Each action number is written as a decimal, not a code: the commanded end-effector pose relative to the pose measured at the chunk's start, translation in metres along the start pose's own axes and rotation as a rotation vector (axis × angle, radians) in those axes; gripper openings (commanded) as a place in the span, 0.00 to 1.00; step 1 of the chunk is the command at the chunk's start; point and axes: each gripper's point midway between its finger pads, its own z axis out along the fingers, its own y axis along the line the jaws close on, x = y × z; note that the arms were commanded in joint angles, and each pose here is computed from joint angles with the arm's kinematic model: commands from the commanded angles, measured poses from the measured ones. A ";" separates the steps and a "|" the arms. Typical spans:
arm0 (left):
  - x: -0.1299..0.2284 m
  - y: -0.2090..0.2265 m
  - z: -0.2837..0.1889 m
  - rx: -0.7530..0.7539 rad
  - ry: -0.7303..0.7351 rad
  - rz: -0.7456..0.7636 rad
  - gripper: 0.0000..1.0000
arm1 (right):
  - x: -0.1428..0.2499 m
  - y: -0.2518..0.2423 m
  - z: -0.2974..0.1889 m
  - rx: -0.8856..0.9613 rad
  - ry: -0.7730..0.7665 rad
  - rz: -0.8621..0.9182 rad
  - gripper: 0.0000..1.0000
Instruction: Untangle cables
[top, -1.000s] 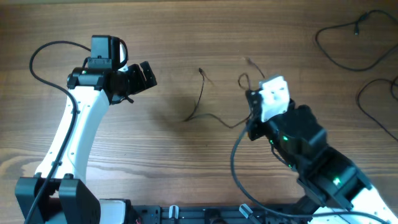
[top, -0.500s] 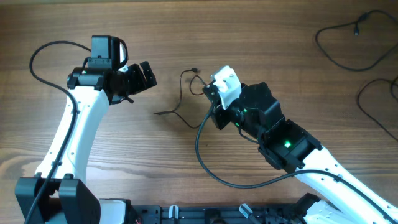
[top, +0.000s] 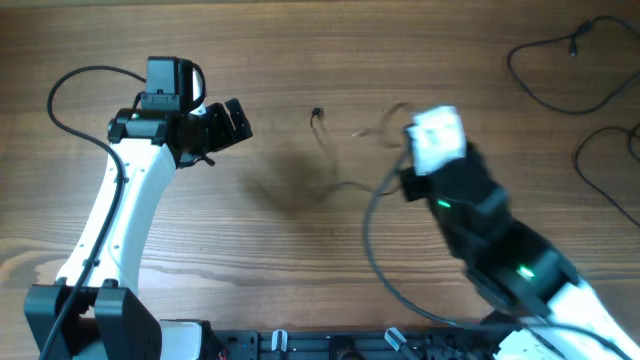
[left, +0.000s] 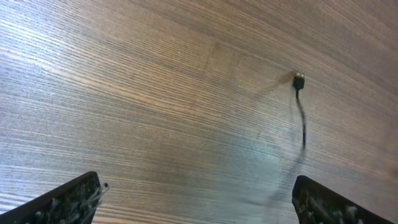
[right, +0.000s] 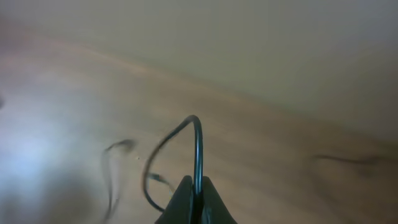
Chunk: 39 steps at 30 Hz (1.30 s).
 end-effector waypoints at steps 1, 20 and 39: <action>-0.001 -0.003 -0.002 0.012 -0.005 0.008 1.00 | -0.042 -0.057 -0.041 0.184 -0.122 -0.005 0.04; -0.001 -0.003 -0.002 0.012 -0.005 0.008 1.00 | 0.111 0.106 0.114 -0.268 0.408 -0.166 0.04; -0.001 -0.003 -0.002 0.012 -0.005 0.008 1.00 | 0.175 0.056 0.145 -0.289 0.641 0.128 0.82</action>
